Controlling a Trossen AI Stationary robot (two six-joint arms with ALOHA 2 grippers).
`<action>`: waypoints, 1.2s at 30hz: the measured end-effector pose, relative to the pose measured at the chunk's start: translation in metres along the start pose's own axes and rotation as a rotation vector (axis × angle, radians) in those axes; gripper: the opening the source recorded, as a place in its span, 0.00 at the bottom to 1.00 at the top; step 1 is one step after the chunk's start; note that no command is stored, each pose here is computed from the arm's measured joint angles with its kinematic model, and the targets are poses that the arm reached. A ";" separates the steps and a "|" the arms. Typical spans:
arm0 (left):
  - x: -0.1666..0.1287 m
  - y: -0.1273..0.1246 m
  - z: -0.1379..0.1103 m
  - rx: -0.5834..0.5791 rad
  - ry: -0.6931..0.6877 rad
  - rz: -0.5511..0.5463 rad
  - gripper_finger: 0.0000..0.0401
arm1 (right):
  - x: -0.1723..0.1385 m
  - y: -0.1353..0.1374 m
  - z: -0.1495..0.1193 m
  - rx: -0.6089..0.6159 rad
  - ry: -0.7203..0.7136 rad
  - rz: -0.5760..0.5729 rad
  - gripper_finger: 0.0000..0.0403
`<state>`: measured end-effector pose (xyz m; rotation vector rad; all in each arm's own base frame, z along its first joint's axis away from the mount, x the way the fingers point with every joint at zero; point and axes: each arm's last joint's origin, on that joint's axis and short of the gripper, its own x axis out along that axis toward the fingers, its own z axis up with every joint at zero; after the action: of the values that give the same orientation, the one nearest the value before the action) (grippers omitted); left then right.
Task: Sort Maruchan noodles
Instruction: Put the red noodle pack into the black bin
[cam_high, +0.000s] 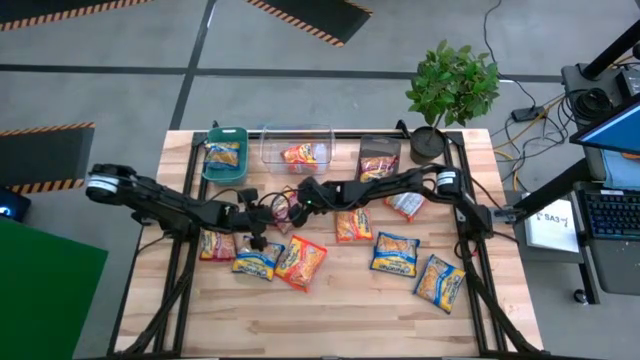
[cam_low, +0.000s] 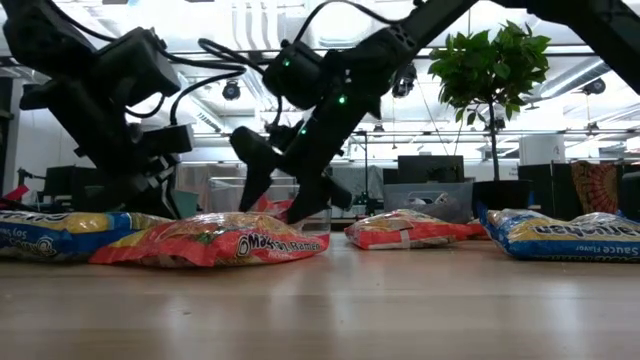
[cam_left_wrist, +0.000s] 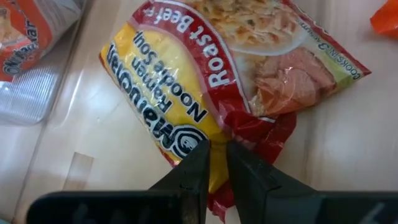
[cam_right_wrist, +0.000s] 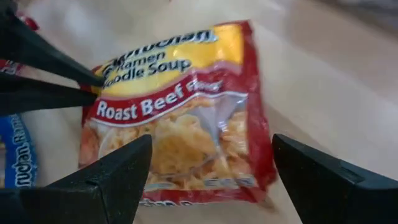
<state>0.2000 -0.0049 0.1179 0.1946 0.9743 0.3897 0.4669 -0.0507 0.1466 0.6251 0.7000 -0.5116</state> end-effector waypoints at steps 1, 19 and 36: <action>0.000 0.000 0.000 0.003 -0.003 -0.001 0.10 | 0.002 0.001 0.000 0.004 0.000 0.029 0.79; 0.000 0.000 0.002 0.005 -0.014 -0.006 0.10 | 0.015 0.013 0.002 0.013 -0.009 0.312 0.57; -0.008 0.003 0.004 0.000 -0.044 -0.012 0.10 | 0.006 0.016 0.007 -0.093 -0.029 0.326 0.03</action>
<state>0.1989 -0.0054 0.1272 0.1971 0.9317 0.3732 0.4841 -0.0451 0.1519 0.6284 0.5768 -0.1849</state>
